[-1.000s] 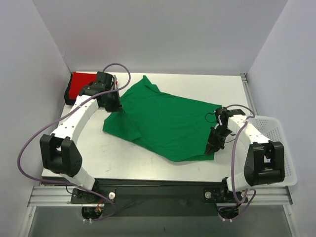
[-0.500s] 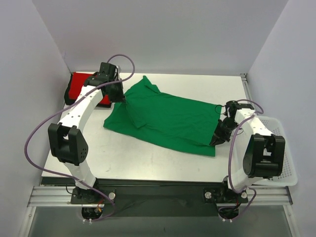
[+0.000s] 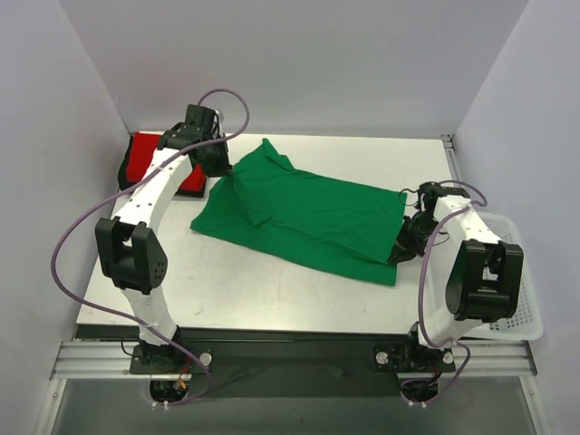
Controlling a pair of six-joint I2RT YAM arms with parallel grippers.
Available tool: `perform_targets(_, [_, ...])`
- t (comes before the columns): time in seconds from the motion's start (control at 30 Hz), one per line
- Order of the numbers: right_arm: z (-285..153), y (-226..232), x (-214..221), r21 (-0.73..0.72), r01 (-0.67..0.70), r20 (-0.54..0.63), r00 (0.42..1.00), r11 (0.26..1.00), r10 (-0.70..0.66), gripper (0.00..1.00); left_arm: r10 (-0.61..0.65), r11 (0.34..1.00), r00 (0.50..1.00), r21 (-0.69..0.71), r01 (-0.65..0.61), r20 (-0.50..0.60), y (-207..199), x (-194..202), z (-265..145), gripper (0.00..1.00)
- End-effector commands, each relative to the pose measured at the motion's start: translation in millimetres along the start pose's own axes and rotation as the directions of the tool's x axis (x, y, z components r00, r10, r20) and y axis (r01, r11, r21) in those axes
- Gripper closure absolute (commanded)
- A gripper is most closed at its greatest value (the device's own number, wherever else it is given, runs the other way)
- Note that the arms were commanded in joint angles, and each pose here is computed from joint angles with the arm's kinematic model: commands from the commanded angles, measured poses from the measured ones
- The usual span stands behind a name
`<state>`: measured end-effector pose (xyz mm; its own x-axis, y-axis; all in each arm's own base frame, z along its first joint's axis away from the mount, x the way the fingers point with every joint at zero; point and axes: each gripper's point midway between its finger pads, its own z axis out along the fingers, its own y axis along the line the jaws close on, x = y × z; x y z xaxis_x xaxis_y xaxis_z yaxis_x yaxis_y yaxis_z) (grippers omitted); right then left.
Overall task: Fold and stack the t-shirts
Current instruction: Fold the flattened tshirt in 1/3 of the way
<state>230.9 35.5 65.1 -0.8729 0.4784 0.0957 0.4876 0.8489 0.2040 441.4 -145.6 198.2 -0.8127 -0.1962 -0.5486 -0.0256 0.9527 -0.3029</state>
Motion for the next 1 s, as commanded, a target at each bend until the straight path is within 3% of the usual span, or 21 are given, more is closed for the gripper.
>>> perform_targets(0.0, [-3,-3,3,0.02,-0.006,-0.037,0.999,1.0,0.007,1.0,0.011,0.999,0.997,0.032,-0.013,0.08,-10,-30,-2,1.0])
perform_targets(0.43, [-9,1,-9,0.023,-0.017,-0.003,1.0,1.0,0.017,1.0,0.025,0.999,0.999,0.032,-0.026,0.034,-12,-34,37,1.0])
perform_targets(0.47, [-9,2,-9,0.02,-0.019,-0.001,1.0,1.0,0.019,0.96,0.031,0.998,0.999,0.054,-0.033,0.044,-17,-39,38,1.0])
perform_targets(0.5, [-12,3,-10,0.016,-0.018,0.011,1.0,1.0,0.018,0.91,0.033,0.997,0.998,0.065,-0.036,0.047,-19,-41,41,0.9])
perform_targets(0.53, [-13,4,-11,0.013,-0.016,0.018,1.0,1.0,0.016,0.75,0.036,0.996,0.998,0.079,-0.04,0.043,-22,-41,46,0.76])
perform_targets(0.57, [-15,5,-12,0.009,-0.014,0.026,1.0,1.0,0.014,0.67,0.039,0.994,0.998,0.099,-0.044,0.045,-26,-43,48,0.65])
perform_targets(0.6, [-19,8,-15,0.001,-0.008,0.043,0.999,1.0,0.008,0.6,0.041,0.993,0.997,0.108,-0.048,0.061,-29,-48,47,0.48])
perform_targets(0.63, [-21,10,-15,-0.004,-0.001,0.047,0.999,1.0,0.001,0.52,0.043,0.992,0.997,0.112,-0.05,0.066,-32,-50,47,0.42])
perform_targets(0.7, [-26,14,-17,-0.015,0.014,0.065,0.998,1.0,-0.013,0.48,0.041,0.993,0.996,0.11,-0.049,0.078,-32,-50,42,0.31])
perform_targets(0.8, [-32,20,-18,-0.027,0.027,0.091,0.996,0.999,-0.025,0.46,0.034,0.995,0.995,0.092,-0.042,0.093,-25,-47,39,0.25])
perform_targets(0.97, [-37,38,-15,-0.031,0.094,0.114,0.989,0.995,-0.09,0.46,-0.006,0.996,0.999,0.089,0.001,0.054,-4,-9,48,0.19])
